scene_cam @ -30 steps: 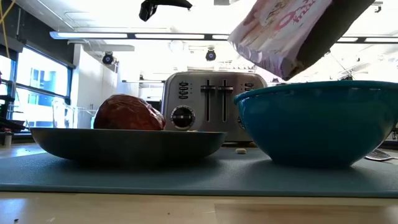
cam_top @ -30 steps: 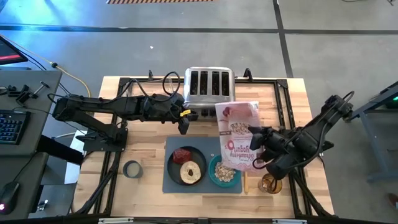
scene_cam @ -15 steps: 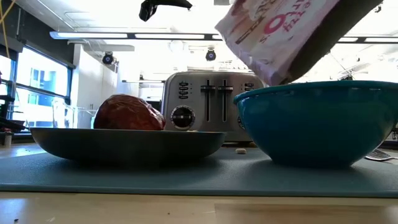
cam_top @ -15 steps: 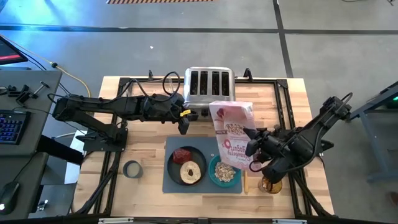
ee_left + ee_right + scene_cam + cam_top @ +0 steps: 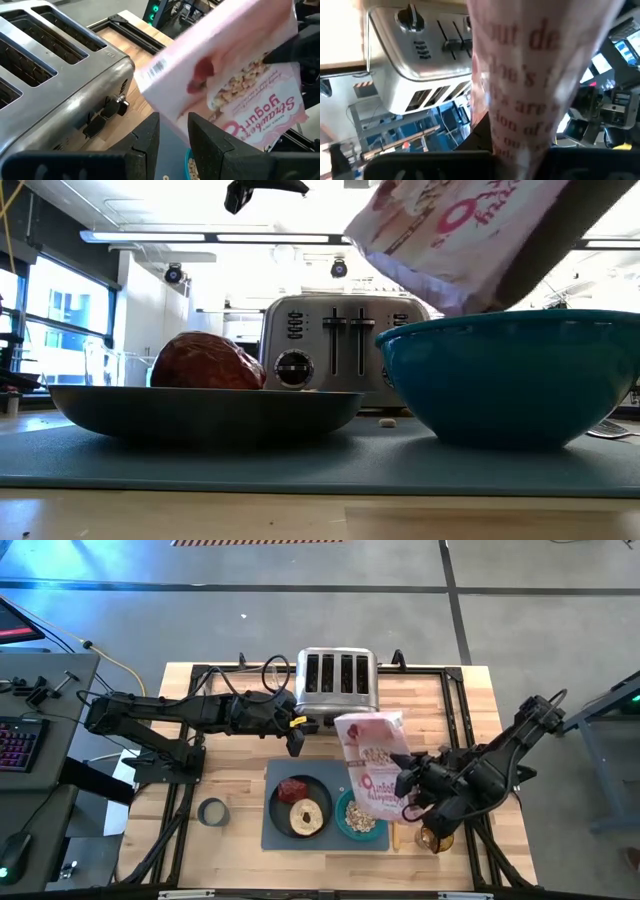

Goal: Arrange a breakfast setting
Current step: Pour the cereal from the pink cereal box into the blue bowl

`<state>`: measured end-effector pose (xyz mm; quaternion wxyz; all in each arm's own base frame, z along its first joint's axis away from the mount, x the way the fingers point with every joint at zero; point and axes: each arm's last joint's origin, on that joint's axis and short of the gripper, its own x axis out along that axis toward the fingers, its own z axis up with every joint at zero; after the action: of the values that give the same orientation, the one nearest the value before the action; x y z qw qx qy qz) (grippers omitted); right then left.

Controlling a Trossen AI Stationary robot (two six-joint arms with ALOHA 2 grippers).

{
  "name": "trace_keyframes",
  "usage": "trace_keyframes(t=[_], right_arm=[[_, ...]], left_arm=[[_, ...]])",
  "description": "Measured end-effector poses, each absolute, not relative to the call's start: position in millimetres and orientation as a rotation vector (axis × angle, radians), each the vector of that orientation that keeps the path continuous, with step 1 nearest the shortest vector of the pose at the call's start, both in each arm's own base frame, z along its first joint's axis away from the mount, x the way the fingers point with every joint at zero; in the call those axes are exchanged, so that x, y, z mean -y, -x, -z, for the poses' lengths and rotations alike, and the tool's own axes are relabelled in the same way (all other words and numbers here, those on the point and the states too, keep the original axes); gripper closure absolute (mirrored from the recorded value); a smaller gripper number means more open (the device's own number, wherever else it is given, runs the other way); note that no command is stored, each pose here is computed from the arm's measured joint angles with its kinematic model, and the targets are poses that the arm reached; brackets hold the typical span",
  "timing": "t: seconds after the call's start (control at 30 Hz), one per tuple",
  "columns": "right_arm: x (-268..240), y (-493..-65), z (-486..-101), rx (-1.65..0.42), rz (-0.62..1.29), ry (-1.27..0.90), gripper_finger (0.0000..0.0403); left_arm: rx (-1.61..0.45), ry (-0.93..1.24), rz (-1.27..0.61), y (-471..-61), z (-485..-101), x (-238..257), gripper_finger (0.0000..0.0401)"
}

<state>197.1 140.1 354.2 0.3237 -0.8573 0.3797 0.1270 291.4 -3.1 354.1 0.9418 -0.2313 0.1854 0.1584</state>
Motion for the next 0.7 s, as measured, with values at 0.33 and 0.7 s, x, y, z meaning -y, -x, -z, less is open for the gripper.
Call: trace_keyframes(t=[0.33, 0.7], right_arm=[[-138.2, -199.4, -353.8, -1.015, -0.288, 2.233, 0.0403], [-137.5, -197.5, -353.1, -1.019, -0.318, 2.211, 0.0403]], left_arm=[[-0.377, 0.473, -0.328, -291.4, -354.1, 1.7, 0.0311], [-0.377, 0.473, -0.328, -291.4, -354.1, 1.6, 0.0311]])
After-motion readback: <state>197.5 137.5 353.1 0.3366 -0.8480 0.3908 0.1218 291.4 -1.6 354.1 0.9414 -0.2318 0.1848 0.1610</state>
